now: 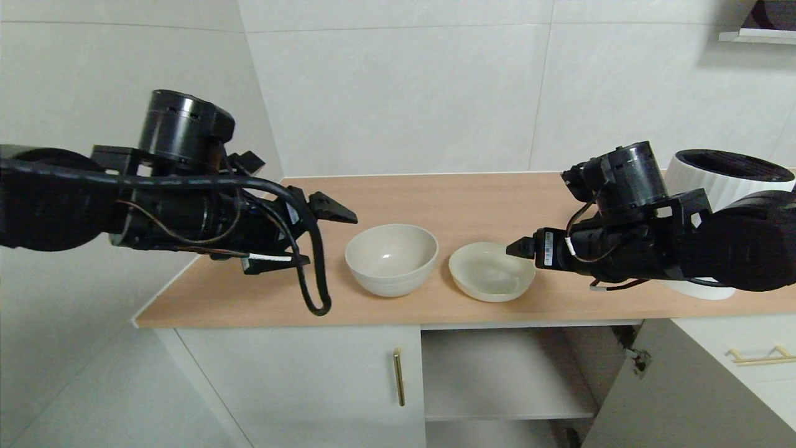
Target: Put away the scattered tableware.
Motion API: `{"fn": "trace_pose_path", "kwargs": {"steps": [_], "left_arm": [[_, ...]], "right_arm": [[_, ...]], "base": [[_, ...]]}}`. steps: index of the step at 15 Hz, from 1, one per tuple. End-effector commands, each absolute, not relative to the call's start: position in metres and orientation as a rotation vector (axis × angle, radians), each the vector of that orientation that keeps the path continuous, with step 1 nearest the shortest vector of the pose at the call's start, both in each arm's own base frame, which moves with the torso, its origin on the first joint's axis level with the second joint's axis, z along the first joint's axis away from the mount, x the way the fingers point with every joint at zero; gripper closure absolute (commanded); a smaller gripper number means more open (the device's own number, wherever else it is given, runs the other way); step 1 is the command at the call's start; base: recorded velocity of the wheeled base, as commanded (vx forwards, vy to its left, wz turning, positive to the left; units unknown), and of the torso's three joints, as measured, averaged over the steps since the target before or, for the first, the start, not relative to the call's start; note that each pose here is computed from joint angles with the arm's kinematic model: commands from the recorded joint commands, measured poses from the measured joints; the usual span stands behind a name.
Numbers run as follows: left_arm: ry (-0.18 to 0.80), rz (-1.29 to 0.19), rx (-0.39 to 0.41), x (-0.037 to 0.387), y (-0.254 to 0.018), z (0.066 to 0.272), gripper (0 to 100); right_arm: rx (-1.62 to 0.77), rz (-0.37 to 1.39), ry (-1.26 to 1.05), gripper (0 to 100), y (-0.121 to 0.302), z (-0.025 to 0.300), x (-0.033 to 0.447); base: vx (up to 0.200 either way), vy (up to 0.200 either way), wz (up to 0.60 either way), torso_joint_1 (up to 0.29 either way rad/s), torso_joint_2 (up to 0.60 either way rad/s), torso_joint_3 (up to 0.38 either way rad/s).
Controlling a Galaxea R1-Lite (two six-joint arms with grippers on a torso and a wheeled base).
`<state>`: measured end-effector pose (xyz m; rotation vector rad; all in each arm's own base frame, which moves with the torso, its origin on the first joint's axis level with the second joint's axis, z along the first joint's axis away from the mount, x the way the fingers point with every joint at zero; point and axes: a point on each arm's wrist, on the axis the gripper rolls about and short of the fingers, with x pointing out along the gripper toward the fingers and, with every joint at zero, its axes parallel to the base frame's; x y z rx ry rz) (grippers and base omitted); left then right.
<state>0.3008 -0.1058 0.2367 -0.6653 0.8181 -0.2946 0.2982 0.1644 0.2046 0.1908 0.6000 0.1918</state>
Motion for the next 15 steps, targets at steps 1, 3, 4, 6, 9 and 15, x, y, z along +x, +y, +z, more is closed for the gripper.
{"fn": "trace_pose_path", "kwargs": {"steps": [1,3,4,6,9,15], "left_arm": [[0.875,-0.244,-0.641,0.321,-0.12,0.212,0],[0.906,-0.224,-0.647,0.327,-0.125,0.2,0],[0.915,-0.216,-0.656,0.332,-0.127,0.197,0],[0.925,-0.203,-0.674,0.338,-0.129,0.193,0],[0.937,-0.192,-0.679,0.342,-0.131,0.187,0],[0.934,-0.194,-0.678,0.341,-0.131,0.188,0]], "right_arm": [[0.191,0.192,0.6,0,0.164,0.205,0.298],[0.192,0.19,0.601,0,0.165,0.204,0.298],[0.191,0.188,0.6,0,0.164,0.204,0.298],[0.191,0.183,0.596,0,0.164,0.205,0.298],[0.19,0.183,0.597,0,0.164,0.204,0.299],[0.19,0.181,0.597,0,0.164,0.204,0.299]], "base": [[0.0,0.0,0.0,0.0,0.0,0.0],[0.0,0.0,0.0,0.0,0.0,0.0],[0.0,0.0,0.0,0.0,0.0,0.0],[0.0,0.0,0.0,0.0,0.0,0.0],[0.0,0.0,0.0,0.0,0.0,0.0],[0.0,0.0,0.0,0.0,0.0,0.0]]}}
